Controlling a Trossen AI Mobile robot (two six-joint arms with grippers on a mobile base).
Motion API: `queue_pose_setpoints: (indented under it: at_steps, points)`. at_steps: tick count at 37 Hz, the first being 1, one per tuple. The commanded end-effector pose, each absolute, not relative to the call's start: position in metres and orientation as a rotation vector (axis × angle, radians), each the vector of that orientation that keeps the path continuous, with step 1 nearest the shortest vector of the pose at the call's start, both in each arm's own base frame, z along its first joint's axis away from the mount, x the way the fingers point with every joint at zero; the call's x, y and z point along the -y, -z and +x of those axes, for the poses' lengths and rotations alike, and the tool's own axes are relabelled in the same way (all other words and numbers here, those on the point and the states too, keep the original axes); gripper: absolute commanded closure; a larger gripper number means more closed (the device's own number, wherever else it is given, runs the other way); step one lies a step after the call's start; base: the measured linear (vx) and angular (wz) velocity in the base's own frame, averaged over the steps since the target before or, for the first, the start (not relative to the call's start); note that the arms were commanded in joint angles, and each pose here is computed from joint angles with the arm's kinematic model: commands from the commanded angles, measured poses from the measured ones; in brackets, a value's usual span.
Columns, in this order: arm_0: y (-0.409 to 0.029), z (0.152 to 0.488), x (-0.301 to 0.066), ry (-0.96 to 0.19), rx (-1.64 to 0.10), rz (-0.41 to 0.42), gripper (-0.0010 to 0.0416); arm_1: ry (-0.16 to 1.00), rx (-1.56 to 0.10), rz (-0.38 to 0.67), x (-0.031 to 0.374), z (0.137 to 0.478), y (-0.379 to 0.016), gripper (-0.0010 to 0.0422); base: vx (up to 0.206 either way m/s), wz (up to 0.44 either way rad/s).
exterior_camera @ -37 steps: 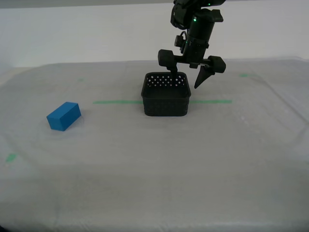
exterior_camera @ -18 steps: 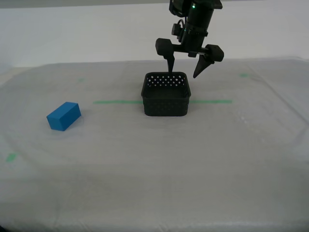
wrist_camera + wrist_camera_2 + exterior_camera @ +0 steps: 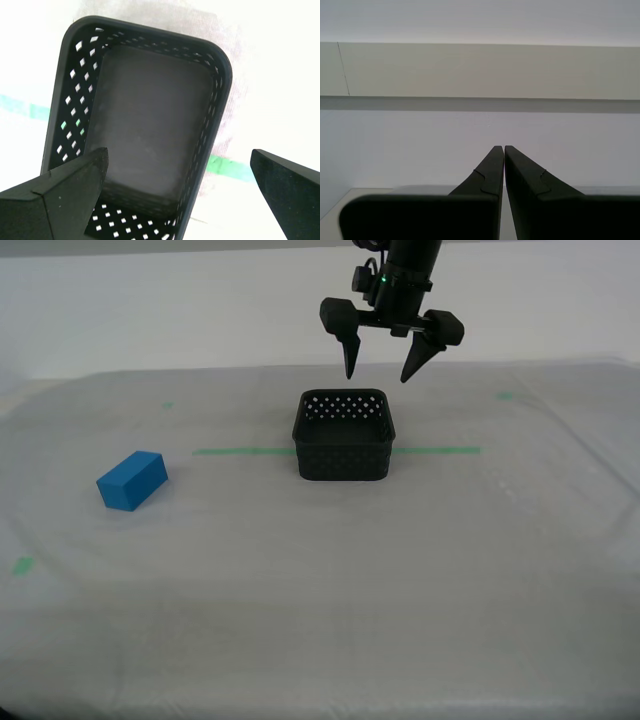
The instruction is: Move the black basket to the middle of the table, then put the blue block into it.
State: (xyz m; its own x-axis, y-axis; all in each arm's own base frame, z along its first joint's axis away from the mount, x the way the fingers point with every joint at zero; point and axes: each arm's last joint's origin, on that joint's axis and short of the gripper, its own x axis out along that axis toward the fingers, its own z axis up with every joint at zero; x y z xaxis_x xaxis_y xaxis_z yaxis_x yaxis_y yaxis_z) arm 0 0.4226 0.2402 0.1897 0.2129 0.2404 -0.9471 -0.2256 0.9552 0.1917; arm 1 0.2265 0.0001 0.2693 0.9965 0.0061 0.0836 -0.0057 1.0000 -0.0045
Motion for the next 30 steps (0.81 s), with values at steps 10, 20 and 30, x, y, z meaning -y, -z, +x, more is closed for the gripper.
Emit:
queue_pose_setpoints:
  at_steps: [10,20,30]
  points:
    - [-0.228,0.421,-0.224,-0.331,-1.221,0.007,0.0007,-0.006,0.09,-0.003,0.0,0.227,-0.27,0.0412,0.0,0.0]
    - [-0.262,0.419,-0.207,-0.317,-1.143,0.033,0.0007,-0.007,0.09,-0.003,0.0,0.227,-0.27,0.0412,0.0,0.0]
    - [-0.286,0.421,-0.18,-0.293,-1.085,0.051,0.0007,-0.007,0.09,-0.003,0.0,0.227,-0.27,0.0412,0.0,0.0]
